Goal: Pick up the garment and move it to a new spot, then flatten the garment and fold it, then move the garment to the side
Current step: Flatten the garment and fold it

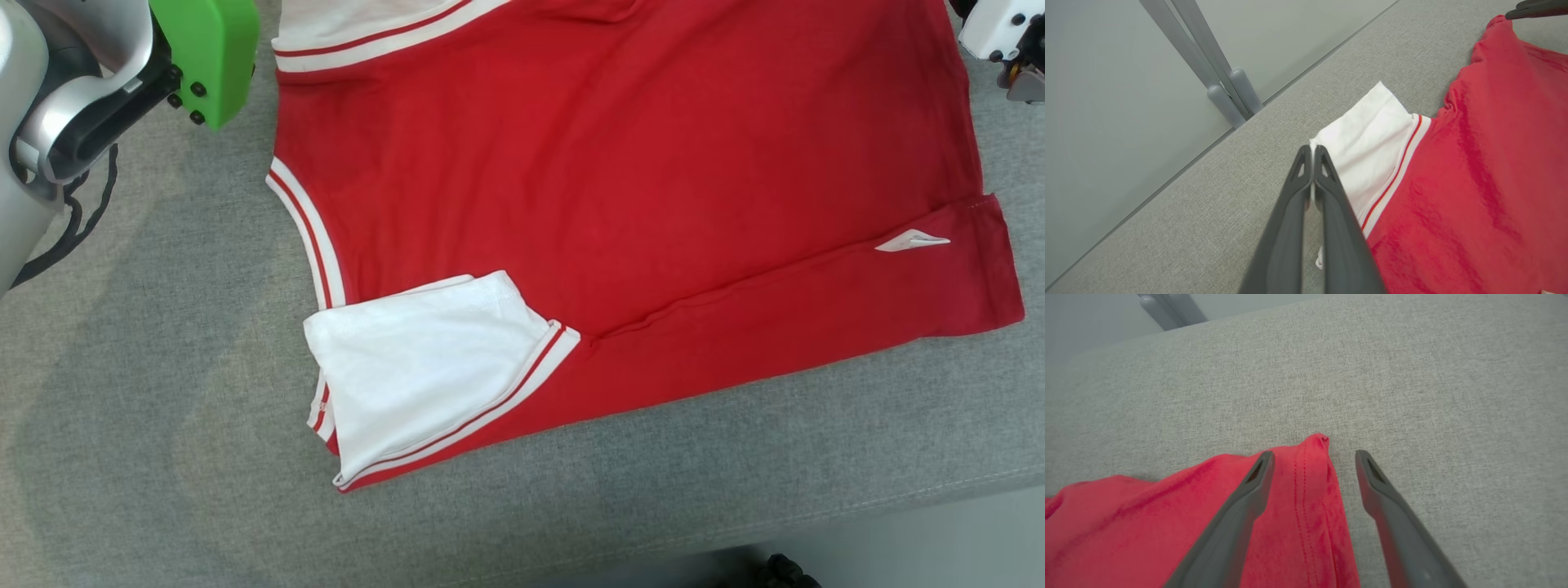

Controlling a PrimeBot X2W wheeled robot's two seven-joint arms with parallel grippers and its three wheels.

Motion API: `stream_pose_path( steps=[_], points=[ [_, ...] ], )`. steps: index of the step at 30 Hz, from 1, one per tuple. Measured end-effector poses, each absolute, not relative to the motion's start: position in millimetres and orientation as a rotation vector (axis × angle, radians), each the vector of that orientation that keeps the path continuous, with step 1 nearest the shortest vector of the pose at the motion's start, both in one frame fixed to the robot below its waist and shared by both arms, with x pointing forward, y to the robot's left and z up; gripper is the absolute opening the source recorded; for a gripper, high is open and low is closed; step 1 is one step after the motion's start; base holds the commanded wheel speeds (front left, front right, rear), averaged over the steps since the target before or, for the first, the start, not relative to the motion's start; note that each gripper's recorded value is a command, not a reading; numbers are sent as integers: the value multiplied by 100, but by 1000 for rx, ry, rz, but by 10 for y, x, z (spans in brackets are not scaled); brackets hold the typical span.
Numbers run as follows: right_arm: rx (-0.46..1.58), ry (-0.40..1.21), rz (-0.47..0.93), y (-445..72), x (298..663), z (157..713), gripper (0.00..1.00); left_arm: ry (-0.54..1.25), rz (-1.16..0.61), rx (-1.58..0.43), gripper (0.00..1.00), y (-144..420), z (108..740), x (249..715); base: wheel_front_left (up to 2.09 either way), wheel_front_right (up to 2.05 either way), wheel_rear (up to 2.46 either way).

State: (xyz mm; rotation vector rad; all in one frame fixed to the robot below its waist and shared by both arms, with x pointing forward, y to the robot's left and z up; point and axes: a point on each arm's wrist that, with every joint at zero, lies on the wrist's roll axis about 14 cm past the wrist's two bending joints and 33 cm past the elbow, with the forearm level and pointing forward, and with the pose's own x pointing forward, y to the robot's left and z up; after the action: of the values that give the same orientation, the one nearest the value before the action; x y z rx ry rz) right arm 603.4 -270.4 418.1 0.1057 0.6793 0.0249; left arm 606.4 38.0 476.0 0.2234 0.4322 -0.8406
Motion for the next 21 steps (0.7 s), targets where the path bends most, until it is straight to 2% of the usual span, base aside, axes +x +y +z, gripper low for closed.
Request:
stream_pose_path(
  steps=[1,3,4,8,10,11,16,21],
  points=[
    [117,691,22,-2695,6039,4154,93,434,-839,224,0,390,4753,6062,0,0,0],
    [133,712,19,-2681,6040,4103,65,438,-838,226,0,404,4741,6055,0,0,0],
    [138,721,18,-2675,6044,4085,57,440,-837,227,0,411,4734,6051,0,0,0],
    [149,730,11,-2676,6070,4062,38,446,-835,231,0,429,4718,6040,0,0,0],
    [153,732,12,-2660,6074,4057,22,448,-835,232,0,429,4716,6031,0,0,0],
    [153,733,11,-2660,6075,4055,0,451,-833,233,0,436,4710,6026,0,0,0],
    [155,681,12,-2648,6137,4145,0,424,-821,246,0,468,4750,6040,0,0,0],
    [175,591,24,-2605,6227,4339,0,310,-792,292,0,533,4941,6146,0,0,0]
  ],
)
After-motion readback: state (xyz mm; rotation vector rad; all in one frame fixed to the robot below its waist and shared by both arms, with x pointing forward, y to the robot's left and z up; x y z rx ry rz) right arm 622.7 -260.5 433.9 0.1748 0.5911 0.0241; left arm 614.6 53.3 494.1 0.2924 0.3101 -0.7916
